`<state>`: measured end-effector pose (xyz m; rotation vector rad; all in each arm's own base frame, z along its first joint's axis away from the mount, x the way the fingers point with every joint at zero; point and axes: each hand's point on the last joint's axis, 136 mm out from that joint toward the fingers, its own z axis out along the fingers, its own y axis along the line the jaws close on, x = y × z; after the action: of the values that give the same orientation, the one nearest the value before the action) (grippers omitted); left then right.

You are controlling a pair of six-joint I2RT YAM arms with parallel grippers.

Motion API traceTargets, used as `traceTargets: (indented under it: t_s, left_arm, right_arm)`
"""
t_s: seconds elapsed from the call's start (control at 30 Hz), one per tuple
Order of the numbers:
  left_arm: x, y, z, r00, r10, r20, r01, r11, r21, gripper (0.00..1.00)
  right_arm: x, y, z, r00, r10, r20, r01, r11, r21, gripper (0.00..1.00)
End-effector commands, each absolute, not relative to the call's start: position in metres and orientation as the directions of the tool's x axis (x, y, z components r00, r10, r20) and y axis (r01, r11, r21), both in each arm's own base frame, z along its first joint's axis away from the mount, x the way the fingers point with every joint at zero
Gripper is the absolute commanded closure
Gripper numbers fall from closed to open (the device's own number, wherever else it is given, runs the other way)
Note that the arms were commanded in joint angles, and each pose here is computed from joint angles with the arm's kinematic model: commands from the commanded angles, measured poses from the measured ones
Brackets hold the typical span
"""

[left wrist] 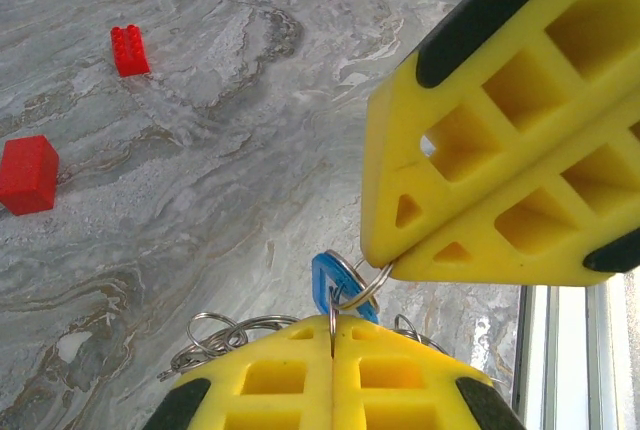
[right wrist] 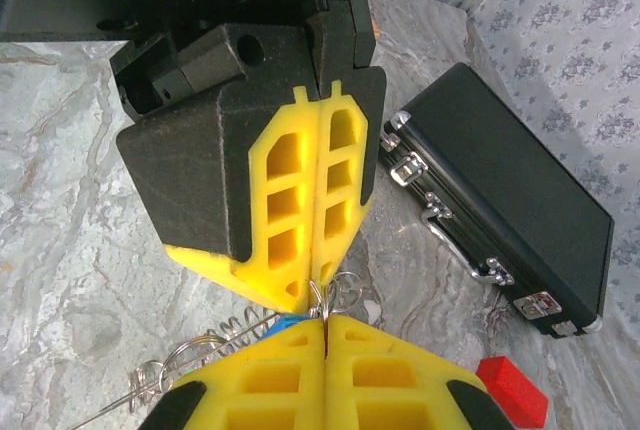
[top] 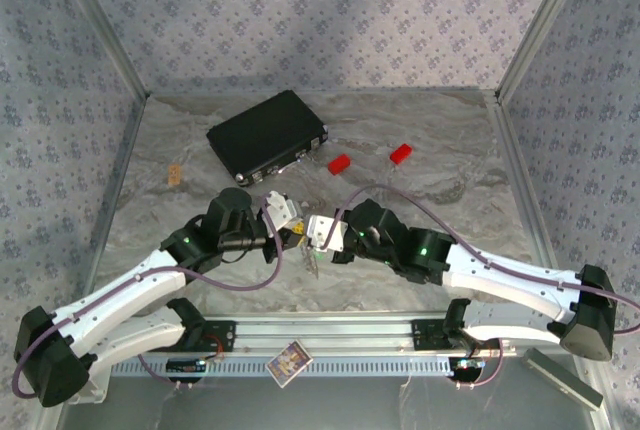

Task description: Put the keys on the keyring

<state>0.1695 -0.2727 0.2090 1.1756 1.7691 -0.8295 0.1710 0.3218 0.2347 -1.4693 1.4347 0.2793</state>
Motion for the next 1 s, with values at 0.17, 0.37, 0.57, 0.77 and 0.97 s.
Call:
traceTargets:
  t_s: [0.17, 0.37, 0.57, 0.77, 0.97]
  left_arm:
    - [0.167, -0.280, 0.234, -0.162, 0.333, -0.929, 0.950, 0.309, -0.055, 1.00]
    - [0.168, -0.280, 0.234, -0.161, 0.333, -0.929, 0.950, 0.309, -0.054, 1.00]
    - [0.168, -0.280, 0.235, -0.156, 0.333, -0.930, 0.951, 0.307, -0.050, 1.00]
    - [0.169, -0.281, 0.235, -0.151, 0.334, -0.930, 0.951, 0.305, -0.045, 1.00]
    - [0.168, -0.281, 0.234, -0.150, 0.338, -0.929, 0.951, 0.305, -0.043, 1.00]
  right_arm:
    - [0.174, 0.321, 0.236, 0.290, -0.624, -0.725, -0.816, 0.234, -0.528, 1.00]
    - [0.171, 0.323, 0.230, 0.286, -0.636, -0.717, -0.827, 0.215, -0.520, 1.00]
    - [0.170, 0.324, 0.225, 0.287, -0.649, -0.705, -0.831, 0.198, -0.521, 1.00]
    - [0.168, 0.324, 0.219, 0.283, -0.664, -0.692, -0.840, 0.177, -0.513, 1.00]
    - [0.167, 0.322, 0.219, 0.281, -0.665, -0.692, -0.841, 0.176, -0.511, 1.00]
